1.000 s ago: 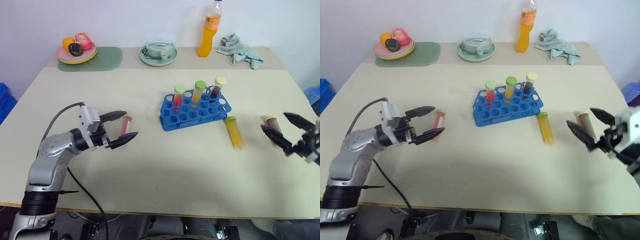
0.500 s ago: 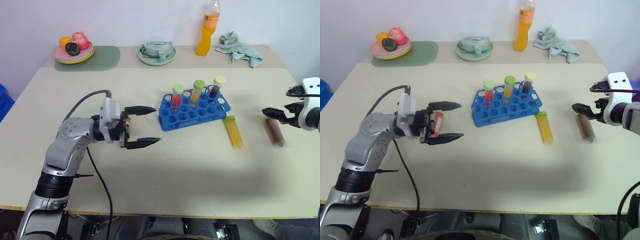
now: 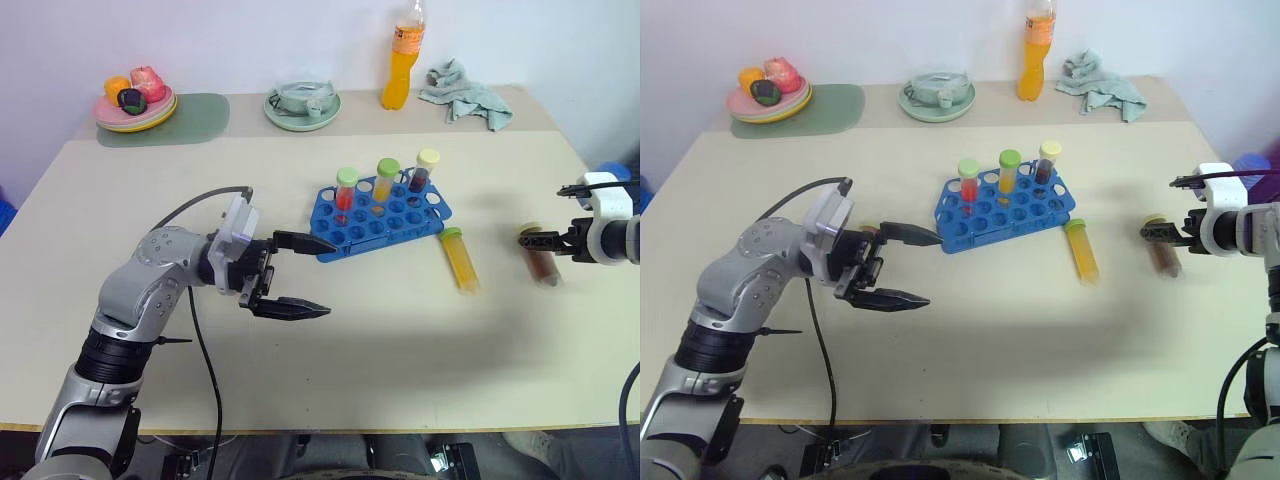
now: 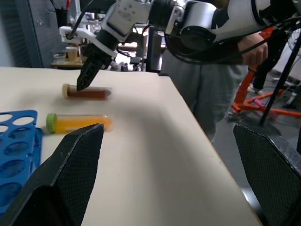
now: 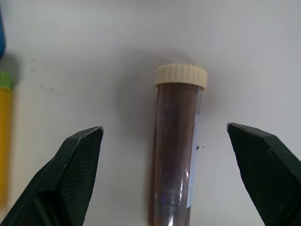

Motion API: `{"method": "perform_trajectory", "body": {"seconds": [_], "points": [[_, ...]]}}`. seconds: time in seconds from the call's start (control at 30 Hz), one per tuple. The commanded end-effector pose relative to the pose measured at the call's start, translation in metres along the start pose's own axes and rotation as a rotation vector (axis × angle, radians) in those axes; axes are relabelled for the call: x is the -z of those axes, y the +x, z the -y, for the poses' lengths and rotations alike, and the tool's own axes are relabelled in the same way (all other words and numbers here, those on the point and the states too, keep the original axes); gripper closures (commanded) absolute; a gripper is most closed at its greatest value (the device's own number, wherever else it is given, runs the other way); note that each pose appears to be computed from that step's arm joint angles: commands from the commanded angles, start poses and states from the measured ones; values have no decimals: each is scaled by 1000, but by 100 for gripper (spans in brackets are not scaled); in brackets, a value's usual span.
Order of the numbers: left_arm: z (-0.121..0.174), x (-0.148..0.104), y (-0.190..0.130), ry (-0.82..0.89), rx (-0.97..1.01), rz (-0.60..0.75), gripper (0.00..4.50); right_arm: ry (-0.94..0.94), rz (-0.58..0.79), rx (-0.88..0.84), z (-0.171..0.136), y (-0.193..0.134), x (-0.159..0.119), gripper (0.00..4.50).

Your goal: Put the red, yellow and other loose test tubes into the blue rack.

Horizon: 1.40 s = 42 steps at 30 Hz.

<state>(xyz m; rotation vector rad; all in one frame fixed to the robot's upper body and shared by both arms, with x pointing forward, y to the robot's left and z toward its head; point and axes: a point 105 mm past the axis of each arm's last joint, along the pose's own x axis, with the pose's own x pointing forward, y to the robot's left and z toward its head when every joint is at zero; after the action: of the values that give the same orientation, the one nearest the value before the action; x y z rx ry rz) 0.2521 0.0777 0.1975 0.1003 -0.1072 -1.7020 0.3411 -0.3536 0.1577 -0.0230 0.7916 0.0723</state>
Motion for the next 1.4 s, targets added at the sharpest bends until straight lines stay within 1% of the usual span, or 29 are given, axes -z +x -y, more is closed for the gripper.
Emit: {"method": "perform_trajectory", "body": {"seconds": [0.03,0.13,0.27,0.37,0.4,0.43,0.53,0.57,0.73,0.83,0.93,0.97,1.07,1.1,1.17,1.2,1.23,1.3,1.37,1.4], "points": [[3,-9,4,33,12,21,3,-13,-2,-8,1,2,-10,17],[2,-9,3,34,2,21,3,-12,-24,2,4,7,-12,17],[4,-11,4,27,-10,35,3,-44,-80,42,13,16,-8,17],[6,-10,5,18,-18,41,0,-57,-103,55,16,20,-6,103],[7,-10,5,17,-20,41,0,-60,-110,54,16,21,-5,145],[7,-10,4,16,-26,41,0,-71,-123,55,17,22,-3,202],[8,-10,3,11,-40,41,0,-103,-147,38,15,23,-2,354],[8,-10,2,11,-42,40,0,-108,-145,34,14,24,-2,375],[7,-9,3,11,-51,38,0,-159,-126,3,9,22,-12,375],[6,-9,3,13,-55,42,0,-204,-86,-73,-1,14,-23,375],[5,-9,3,15,-68,46,0,-308,46,-248,-26,-5,-39,375],[4,-9,2,17,-75,47,0,-345,104,-326,-40,-14,-41,375],[2,-10,1,18,-92,55,0,-414,207,-506,-77,-41,-36,375],[1,-9,0,21,-101,49,0,-428,235,-529,-89,-46,-31,375],[-2,-8,-2,25,-128,45,0,-459,343,-565,-111,-54,-26,375],[-5,-9,-4,32,-150,51,0,-437,423,-575,-121,-54,-26,375],[-7,-10,-5,36,-165,57,0,-413,475,-577,-126,-53,-26,375],[-12,-10,-9,54,-213,56,0,-362,709,-560,-142,-50,-36,375],[-17,-10,-13,60,-260,71,0,-302,948,-626,-161,-55,-44,375],[-17,-10,-14,59,-272,77,0,-272,1028,-666,-169,-56,-45,375]]}}
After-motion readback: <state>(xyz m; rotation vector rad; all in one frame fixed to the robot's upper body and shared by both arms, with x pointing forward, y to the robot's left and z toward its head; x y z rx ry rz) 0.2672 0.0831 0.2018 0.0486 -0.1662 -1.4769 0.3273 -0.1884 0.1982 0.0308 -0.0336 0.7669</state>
